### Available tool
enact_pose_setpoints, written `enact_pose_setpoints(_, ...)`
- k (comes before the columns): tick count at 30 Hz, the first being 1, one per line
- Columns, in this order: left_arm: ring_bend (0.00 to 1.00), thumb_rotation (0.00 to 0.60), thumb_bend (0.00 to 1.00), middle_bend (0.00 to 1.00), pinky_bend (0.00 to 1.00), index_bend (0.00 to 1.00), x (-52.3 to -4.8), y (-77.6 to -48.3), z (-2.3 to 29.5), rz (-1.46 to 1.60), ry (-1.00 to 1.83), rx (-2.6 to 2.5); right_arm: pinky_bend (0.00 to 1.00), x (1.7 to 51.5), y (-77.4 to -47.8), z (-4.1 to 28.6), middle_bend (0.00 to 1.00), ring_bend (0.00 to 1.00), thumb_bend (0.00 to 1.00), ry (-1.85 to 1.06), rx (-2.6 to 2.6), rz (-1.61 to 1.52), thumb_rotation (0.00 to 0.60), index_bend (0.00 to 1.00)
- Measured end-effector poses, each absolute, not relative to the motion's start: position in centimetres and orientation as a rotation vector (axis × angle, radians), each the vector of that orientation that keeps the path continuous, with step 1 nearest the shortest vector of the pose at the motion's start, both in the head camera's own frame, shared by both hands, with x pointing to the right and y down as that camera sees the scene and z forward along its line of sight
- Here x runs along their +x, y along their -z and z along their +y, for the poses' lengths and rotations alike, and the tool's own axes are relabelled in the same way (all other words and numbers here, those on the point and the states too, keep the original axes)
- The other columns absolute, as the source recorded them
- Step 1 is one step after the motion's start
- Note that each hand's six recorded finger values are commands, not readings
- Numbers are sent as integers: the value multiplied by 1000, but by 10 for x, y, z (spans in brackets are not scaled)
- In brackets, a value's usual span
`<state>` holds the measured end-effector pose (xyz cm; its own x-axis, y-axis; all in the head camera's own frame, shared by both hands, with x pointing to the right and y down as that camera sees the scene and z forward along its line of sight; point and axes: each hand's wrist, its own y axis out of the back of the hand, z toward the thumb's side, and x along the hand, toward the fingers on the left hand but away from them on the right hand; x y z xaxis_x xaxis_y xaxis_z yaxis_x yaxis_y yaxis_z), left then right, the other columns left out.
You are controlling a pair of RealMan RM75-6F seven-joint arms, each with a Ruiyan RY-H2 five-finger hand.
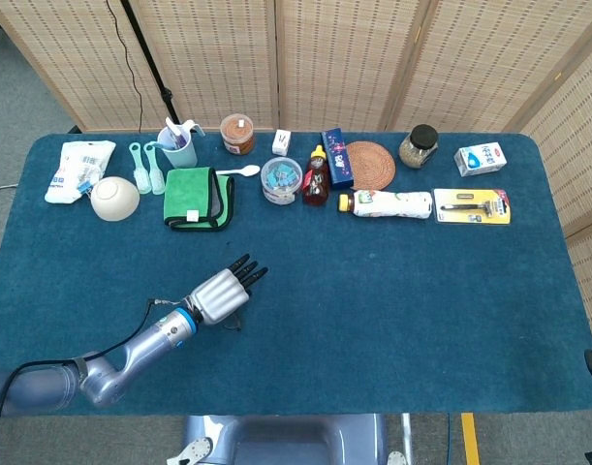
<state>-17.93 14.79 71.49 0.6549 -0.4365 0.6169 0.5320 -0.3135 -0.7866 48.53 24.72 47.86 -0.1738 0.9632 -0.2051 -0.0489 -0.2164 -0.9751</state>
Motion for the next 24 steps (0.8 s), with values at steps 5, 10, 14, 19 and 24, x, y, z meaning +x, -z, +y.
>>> enact_pose_setpoints(5,0,582,150,0,0,595,-178,-714,148,-72,954,-1628,180,485,-479,247,27,113,305,-1526,-1227,-1172,600,139)
enact_pose_setpoints(10,0,583,149,0,0,501,-175,-716,145,-57,954,-1638,180,486,-479,247,27,112,305,-1530,-1227,-1171,600,139)
enact_pose_setpoints(14,0,581,150,0,0,378,-171,-716,142,-43,951,-1650,180,486,-480,247,27,112,304,-1532,-1227,-1171,600,139)
enact_pose_setpoints(19,0,581,149,0,0,177,-172,-708,145,-43,932,-1665,179,485,-482,246,27,112,305,-1533,-1236,-1169,600,139)
enact_pose_setpoints(24,0,580,149,0,0,16,-182,-696,149,-22,950,-1732,180,484,-485,244,27,112,304,-1526,-1248,-1167,600,139)
